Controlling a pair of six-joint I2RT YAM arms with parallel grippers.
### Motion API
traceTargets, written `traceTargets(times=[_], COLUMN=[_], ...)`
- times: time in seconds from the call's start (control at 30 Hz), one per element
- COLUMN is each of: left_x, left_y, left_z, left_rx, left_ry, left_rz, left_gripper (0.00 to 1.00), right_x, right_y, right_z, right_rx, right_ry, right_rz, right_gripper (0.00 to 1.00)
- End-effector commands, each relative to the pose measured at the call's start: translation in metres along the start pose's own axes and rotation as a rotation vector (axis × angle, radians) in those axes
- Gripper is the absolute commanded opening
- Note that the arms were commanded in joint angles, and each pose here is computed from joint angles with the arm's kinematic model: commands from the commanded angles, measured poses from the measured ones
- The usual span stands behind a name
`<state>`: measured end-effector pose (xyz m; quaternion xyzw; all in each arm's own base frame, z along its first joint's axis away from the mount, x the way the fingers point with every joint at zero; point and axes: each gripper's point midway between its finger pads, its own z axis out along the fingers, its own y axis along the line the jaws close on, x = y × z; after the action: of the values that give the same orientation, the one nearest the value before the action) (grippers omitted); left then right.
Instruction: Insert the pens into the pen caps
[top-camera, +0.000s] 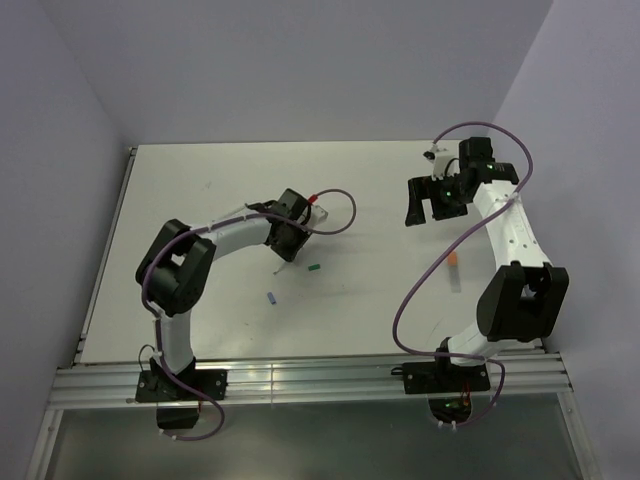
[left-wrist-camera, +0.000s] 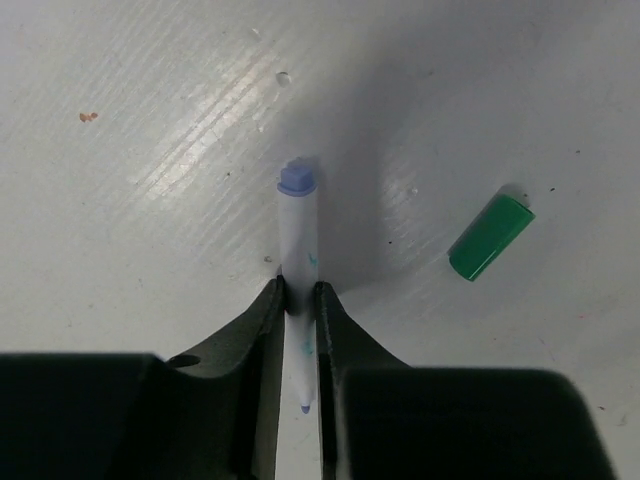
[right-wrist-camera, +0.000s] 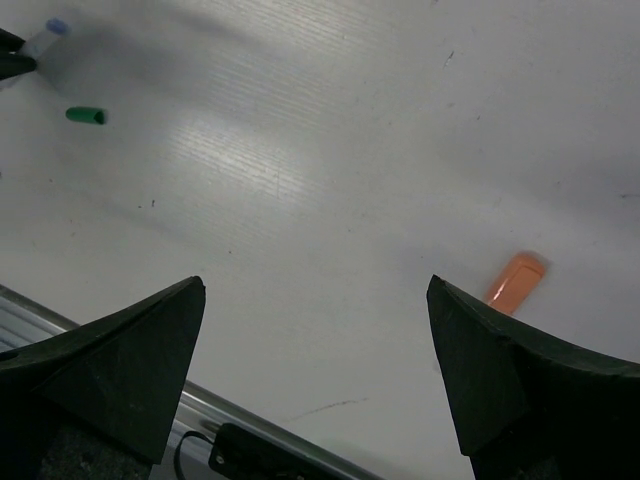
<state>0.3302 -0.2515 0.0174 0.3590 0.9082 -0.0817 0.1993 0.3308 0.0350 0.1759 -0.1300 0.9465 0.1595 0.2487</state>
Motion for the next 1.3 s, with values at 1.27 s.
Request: traceTargets(times=[1.27], left_x=[0.007], left_y=[-0.081], left_z=[-0.243], left_rx=[-0.885], left_ry=[-1.143], left_rz=[1.899], left_gripper=[0.00], right_x=[0.055], right_y=[0.285], right_z=[-0.002], right_rx=[-0.927], right_ry=[0.250], right_rz=[-0.311], right_gripper=[0.83])
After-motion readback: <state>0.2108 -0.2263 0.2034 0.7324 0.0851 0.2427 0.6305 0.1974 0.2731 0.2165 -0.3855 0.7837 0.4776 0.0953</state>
